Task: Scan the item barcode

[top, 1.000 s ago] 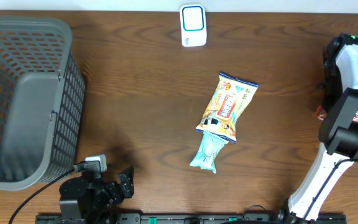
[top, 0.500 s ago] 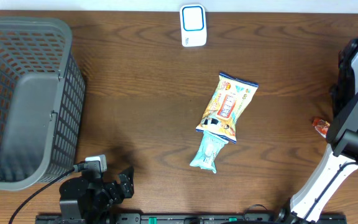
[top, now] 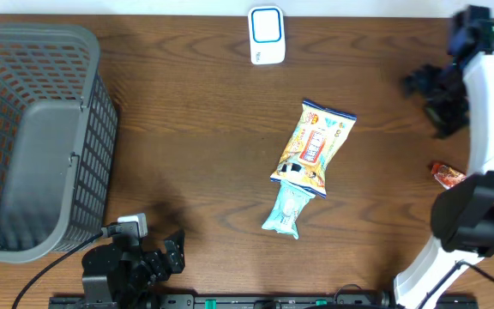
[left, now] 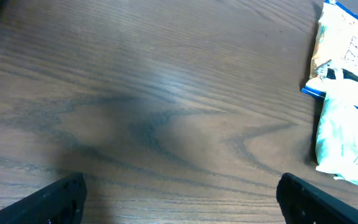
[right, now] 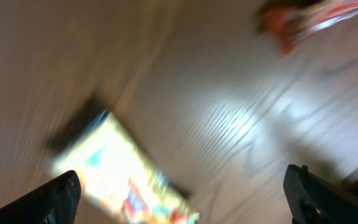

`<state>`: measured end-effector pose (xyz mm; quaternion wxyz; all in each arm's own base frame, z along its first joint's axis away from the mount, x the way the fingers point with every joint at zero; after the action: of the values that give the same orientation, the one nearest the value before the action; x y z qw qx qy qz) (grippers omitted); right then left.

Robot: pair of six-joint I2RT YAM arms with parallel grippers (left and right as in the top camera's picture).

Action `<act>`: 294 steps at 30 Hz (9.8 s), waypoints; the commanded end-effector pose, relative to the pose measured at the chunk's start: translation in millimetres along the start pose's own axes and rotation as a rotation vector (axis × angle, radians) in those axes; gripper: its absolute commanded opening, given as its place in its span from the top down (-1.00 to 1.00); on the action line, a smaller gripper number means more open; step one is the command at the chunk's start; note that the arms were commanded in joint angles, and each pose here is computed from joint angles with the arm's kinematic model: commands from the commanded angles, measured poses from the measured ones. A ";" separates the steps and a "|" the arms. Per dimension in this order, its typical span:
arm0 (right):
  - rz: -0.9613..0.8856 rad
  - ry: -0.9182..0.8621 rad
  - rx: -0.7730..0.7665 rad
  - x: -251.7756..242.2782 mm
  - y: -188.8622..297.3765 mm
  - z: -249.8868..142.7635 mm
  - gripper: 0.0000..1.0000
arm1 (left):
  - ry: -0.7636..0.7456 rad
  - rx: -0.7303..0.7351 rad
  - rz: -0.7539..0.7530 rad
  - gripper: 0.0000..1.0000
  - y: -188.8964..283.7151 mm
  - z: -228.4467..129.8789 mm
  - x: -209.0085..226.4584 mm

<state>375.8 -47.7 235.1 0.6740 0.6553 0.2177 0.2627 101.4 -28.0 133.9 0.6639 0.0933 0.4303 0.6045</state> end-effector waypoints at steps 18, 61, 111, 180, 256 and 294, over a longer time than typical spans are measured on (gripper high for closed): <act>-0.042 0.530 -0.234 141.6 -29.5 -151.3 -0.99 | 0.013 0.016 -0.006 -0.96 -0.9 -3.0 0.1; -0.681 0.747 0.453 81.8 -263.8 -232.3 0.98 | 0.013 0.016 -0.006 -0.96 -0.9 -3.0 0.1; 1.463 1.266 0.693 126.6 -83.7 -240.7 0.98 | 0.013 0.016 -0.006 -0.95 -0.9 -3.0 0.1; 0.263 1.050 -0.086 107.1 -30.3 -207.0 -0.98 | 0.013 0.016 -0.006 -0.96 -0.9 -2.9 0.2; -0.051 0.299 -0.222 41.5 -164.8 -112.2 0.86 | 0.013 0.016 -0.006 -0.96 -0.9 -2.9 0.2; 0.219 0.102 0.025 83.5 -233.3 -122.3 -0.54 | 0.013 0.016 -0.005 -0.96 -0.9 -3.0 0.2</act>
<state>404.6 107.4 66.7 0.6141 0.6626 0.0958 0.4179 101.4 -28.0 133.8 0.6639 0.0936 0.4303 0.6045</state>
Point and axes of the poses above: each gripper's point midway between its finger pads, its own y axis back along the fingers, its own x axis along the line the jaws close on, z = x × y, the point moved 6 cm from there along y, back along the fingers, and after that the axes turned 9 degrees about y, right-handed, at the moved point
